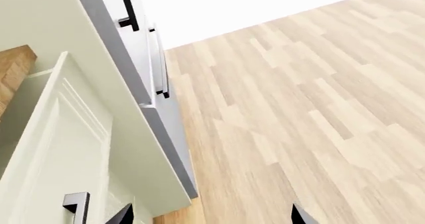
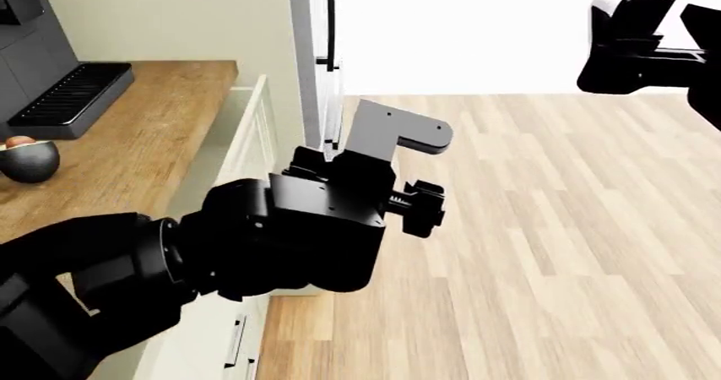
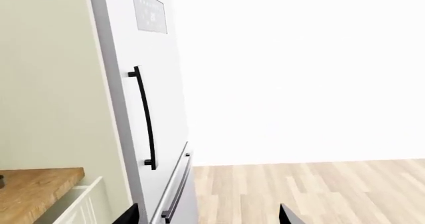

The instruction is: Close the right drawer.

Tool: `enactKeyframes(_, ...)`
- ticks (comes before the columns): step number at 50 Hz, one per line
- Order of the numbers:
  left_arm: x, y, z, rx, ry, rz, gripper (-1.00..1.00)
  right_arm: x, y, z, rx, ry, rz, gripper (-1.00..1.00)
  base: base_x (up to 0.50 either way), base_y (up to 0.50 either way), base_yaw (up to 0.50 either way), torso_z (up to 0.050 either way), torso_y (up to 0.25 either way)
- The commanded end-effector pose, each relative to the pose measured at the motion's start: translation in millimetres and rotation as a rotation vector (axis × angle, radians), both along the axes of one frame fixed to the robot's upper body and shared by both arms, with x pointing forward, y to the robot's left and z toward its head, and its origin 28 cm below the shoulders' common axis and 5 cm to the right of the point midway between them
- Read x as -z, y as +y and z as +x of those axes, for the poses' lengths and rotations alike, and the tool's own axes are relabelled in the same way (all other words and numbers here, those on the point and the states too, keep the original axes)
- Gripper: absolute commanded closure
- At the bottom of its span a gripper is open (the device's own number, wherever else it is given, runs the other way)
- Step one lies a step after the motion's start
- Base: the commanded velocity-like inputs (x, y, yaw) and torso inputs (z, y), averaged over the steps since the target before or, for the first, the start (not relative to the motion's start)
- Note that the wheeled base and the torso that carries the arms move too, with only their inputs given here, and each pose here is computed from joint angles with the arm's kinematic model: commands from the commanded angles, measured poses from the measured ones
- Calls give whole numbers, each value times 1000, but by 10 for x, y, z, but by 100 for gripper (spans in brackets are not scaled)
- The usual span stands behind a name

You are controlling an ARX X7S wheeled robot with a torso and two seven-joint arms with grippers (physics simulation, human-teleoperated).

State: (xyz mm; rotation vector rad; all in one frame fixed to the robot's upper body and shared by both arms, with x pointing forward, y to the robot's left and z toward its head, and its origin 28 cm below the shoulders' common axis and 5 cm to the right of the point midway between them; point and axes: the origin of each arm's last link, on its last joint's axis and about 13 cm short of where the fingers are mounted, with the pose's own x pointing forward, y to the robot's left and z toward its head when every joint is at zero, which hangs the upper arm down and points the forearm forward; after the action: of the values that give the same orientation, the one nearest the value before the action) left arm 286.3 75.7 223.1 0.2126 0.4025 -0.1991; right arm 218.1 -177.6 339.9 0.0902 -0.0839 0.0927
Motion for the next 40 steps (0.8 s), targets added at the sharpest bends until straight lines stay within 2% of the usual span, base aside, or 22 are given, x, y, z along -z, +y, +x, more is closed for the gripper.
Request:
enactKeyframes(1,235,-12,78,-3,65,3,-100,-3,14,-1,-5,1,-4,-100,0,0,0,0,0)
enactKeyframes(13,474,5,147,-4,131,1,-100,-16,7,-8,-3,-5,1,-100,0,0,0,0,0)
enactKeyframes(26,586,2,165,-5,186,9,-100,-7,7,-2,-5,-5,2,-100,0,0,0,0,0)
enactKeyframes(30,635,14,194,-17,207,17,-100,-19,8,-8,-6,-6,5,-100,0,0,0,0,0)
enactKeyframes(31,675,24,203,-30,242,15,-100,-21,9,-10,-7,-7,5,-100,0,0,0,0,0)
enactKeyframes(40,836,54,243,-54,262,39,-100,-29,19,-16,-9,-7,6,-100,0,0,0,0,0)
